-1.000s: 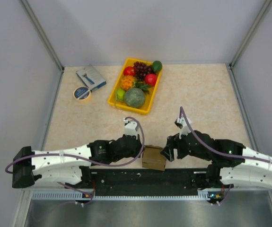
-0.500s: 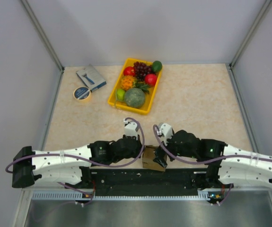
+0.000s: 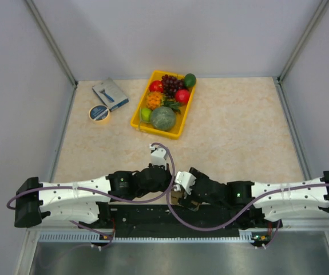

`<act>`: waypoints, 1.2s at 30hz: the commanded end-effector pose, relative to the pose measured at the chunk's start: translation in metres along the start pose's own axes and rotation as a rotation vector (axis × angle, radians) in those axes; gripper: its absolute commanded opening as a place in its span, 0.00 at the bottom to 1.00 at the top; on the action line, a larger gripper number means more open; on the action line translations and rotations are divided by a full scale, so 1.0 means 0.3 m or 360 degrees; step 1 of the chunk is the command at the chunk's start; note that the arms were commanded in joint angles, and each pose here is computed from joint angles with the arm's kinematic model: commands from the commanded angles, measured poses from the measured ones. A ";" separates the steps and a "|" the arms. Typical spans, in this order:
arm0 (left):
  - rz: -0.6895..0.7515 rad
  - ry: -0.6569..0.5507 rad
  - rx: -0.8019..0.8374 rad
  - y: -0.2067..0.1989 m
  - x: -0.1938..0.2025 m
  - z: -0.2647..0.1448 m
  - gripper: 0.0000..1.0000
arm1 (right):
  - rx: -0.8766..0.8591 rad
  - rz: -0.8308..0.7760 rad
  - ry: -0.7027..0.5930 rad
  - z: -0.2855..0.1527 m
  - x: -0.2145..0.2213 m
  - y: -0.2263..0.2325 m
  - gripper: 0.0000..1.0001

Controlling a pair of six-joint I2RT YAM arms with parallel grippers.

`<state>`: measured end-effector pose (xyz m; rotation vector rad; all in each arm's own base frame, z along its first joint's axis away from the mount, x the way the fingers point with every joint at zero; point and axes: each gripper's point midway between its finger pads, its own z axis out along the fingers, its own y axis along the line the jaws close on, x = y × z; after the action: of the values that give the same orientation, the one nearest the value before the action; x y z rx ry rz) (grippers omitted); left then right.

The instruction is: Fold the paper box

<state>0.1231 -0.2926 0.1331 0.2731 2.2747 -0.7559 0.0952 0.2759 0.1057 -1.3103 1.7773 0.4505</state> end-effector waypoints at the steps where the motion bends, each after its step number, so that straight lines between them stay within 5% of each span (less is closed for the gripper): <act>1: 0.0034 0.0020 -0.0020 0.025 0.028 -0.001 0.02 | 0.0205 -0.0140 -0.0013 0.035 -0.008 -0.038 0.83; 7: 0.0005 -0.0014 -0.0025 0.034 0.016 -0.012 0.14 | 0.0480 -0.0289 -0.0066 0.054 -0.024 -0.070 0.68; 16: -0.0011 -0.0160 -0.0034 0.102 -0.038 -0.098 0.66 | 0.0705 -0.0585 -0.0029 0.141 -0.018 -0.103 0.58; 22: -0.0108 -0.0191 -0.0028 0.177 -0.056 -0.185 0.79 | 0.0738 -0.0604 -0.0026 0.177 -0.006 -0.150 0.57; 28: -0.0293 -0.0119 0.0102 0.201 -0.112 -0.171 0.80 | 0.0740 -0.0598 -0.0030 0.196 0.002 -0.196 0.56; 32: -0.0454 -0.0195 0.0373 0.158 -0.262 -0.150 0.82 | 0.0725 -0.0632 -0.0046 0.201 -0.009 -0.219 0.57; 36: -0.0510 -0.0008 0.0604 0.081 -0.325 -0.039 0.87 | 0.0703 -0.0615 -0.0058 0.209 -0.014 -0.237 0.58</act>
<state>0.1889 -0.2103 0.1628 -0.1279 2.2392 -1.0075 0.1803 0.3011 0.0977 -1.2128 1.4419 -0.1141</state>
